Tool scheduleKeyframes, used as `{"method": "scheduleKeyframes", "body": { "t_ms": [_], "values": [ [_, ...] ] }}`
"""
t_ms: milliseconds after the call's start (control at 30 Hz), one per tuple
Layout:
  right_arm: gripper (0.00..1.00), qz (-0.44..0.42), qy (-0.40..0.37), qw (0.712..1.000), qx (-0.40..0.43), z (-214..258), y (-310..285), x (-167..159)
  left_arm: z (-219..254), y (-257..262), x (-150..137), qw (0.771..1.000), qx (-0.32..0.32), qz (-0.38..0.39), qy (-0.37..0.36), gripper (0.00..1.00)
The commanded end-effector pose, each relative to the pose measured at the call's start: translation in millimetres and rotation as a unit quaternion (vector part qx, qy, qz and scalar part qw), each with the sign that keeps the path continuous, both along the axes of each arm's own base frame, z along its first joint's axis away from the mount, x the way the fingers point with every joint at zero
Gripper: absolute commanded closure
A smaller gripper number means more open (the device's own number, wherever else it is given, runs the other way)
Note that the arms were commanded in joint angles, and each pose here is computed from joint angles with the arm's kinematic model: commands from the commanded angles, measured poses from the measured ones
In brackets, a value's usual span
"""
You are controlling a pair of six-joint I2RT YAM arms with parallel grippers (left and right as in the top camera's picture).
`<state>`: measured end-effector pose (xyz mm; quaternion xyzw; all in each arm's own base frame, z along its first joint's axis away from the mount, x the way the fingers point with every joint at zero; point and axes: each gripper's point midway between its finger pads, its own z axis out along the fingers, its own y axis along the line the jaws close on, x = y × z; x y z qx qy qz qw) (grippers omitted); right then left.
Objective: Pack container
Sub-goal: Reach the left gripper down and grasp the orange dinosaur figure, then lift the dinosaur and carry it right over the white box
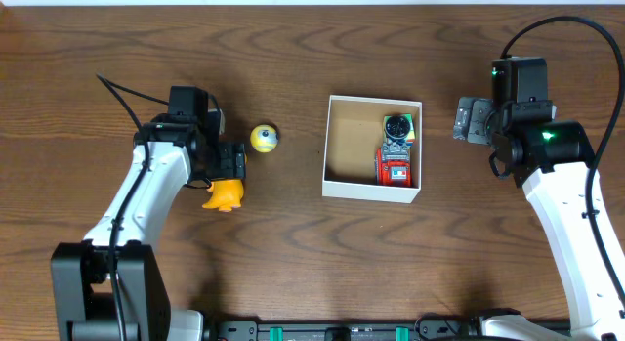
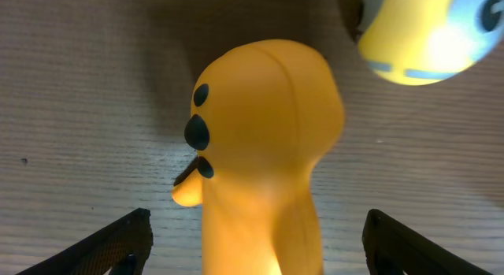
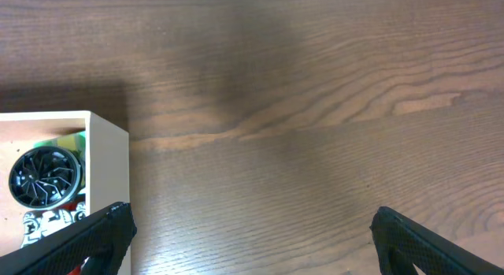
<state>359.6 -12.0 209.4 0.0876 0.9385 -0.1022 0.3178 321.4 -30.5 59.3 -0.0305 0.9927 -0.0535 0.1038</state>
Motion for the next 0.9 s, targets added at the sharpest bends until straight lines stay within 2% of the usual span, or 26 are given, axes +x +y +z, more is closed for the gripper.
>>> {"method": "scheduleKeyframes", "body": {
  "t_ms": [0, 167, 200, 333, 400, 467, 633, 767, 867],
  "values": [
    [0.01, -0.012, -0.013, 1.0, -0.001, 9, -5, 0, -13, 5, -6, 1.0, 0.016, -0.004, 0.021, 0.15],
    [0.01, -0.012, -0.013, 1.0, -0.001, 9, -5, 0, -27, 5, -10, 0.999, 0.016, -0.004, 0.044, 0.16],
    [0.01, -0.012, -0.013, 1.0, -0.001, 9, -5, 0, -30, 5, -11, 0.999, 0.017, -0.005, 0.049, 0.2],
    [0.01, -0.012, -0.013, 1.0, -0.001, 9, -5, 0, -39, 5, -14, 0.998, 0.017, -0.005, 0.066, 0.61],
    [0.01, -0.012, -0.013, 1.0, -0.001, 9, -5, 0, -39, 5, -16, 0.997, 0.017, -0.005, 0.069, 0.76],
    [0.01, -0.012, -0.013, 1.0, -0.001, 9, -5, 0, -39, 5, -15, 0.998, 0.017, -0.005, 0.068, 0.86],
    [0.01, -0.012, -0.013, 1.0, -0.001, 9, -5, 0, -12, 5, -5, 0.999, 0.016, -0.004, 0.042, 0.94],
    [0.01, -0.012, -0.013, 1.0, -0.001, 9, -5, 0, 40, 2, 6, 1.0, 0.006, 0.007, -0.01, 0.94],
    [0.01, -0.012, -0.013, 1.0, -0.001, 9, -5, 0, 83, -10, 8, 0.998, -0.032, -0.001, -0.056, 0.94]
  ]
}}
